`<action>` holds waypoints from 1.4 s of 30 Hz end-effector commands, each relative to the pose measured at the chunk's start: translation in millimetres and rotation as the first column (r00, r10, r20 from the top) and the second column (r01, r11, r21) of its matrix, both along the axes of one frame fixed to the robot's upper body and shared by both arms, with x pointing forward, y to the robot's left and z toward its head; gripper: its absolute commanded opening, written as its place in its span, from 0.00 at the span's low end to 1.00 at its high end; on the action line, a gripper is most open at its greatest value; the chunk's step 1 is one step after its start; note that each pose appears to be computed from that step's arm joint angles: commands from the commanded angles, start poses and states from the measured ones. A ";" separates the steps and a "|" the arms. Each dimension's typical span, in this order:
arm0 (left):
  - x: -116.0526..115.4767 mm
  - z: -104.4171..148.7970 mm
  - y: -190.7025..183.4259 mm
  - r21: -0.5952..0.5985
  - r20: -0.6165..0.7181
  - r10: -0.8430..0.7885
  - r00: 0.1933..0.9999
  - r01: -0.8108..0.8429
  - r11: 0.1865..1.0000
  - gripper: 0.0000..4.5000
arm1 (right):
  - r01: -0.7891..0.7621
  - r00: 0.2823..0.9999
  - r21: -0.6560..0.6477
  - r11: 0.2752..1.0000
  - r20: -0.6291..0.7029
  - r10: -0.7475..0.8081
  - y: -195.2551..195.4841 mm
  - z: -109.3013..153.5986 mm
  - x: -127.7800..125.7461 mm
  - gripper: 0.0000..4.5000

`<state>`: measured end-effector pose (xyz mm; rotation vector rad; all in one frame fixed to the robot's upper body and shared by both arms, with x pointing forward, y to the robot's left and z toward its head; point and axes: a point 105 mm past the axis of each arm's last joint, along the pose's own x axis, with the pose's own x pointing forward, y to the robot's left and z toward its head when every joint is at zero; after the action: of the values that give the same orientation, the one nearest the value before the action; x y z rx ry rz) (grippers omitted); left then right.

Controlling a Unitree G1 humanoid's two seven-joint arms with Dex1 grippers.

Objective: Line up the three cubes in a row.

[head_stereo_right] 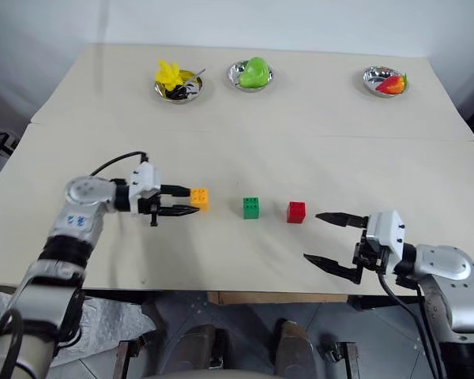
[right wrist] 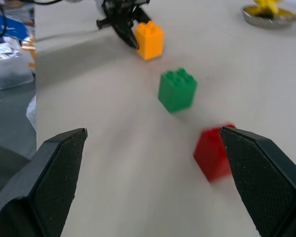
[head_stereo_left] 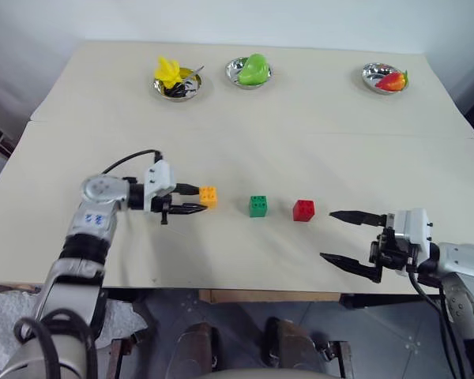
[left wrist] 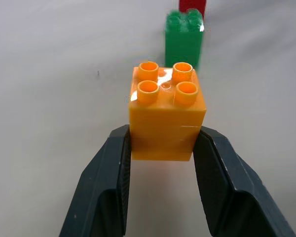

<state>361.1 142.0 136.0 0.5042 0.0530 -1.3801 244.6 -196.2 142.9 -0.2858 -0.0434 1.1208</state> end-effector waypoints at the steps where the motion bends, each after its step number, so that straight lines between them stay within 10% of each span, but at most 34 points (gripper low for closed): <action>1: 5.5 -5.3 -1.0 0.035 -0.018 -0.020 1.000 0.021 0.999 0.32 | 0.018 0.998 0.012 1.000 0.055 -0.018 -1.0 12.5 -3.4 1.00; 24: -0.7 -19.3 27.9 0.076 -0.132 -0.005 0.991 0.015 0.997 0.32 | 0.036 0.998 0.013 0.999 0.055 -0.036 1.9 11.0 -4.4 1.00; 32: 0.2 -5.8 39.5 0.071 -0.066 0.010 0.998 -0.005 0.997 0.88 | 0.007 0.999 0.002 1.000 0.038 -0.007 1.6 10.7 -4.6 1.00; 42: -54.8 27.7 109.3 -0.122 -0.005 0.159 0.987 -0.158 0.980 0.88 | -0.029 0.994 0.065 0.997 0.110 0.022 -17.6 21.1 6.4 1.00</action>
<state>313.8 252.0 142.3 0.3911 0.0856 -1.2049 251.8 -207.0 151.4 -0.2824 -0.1050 1.1354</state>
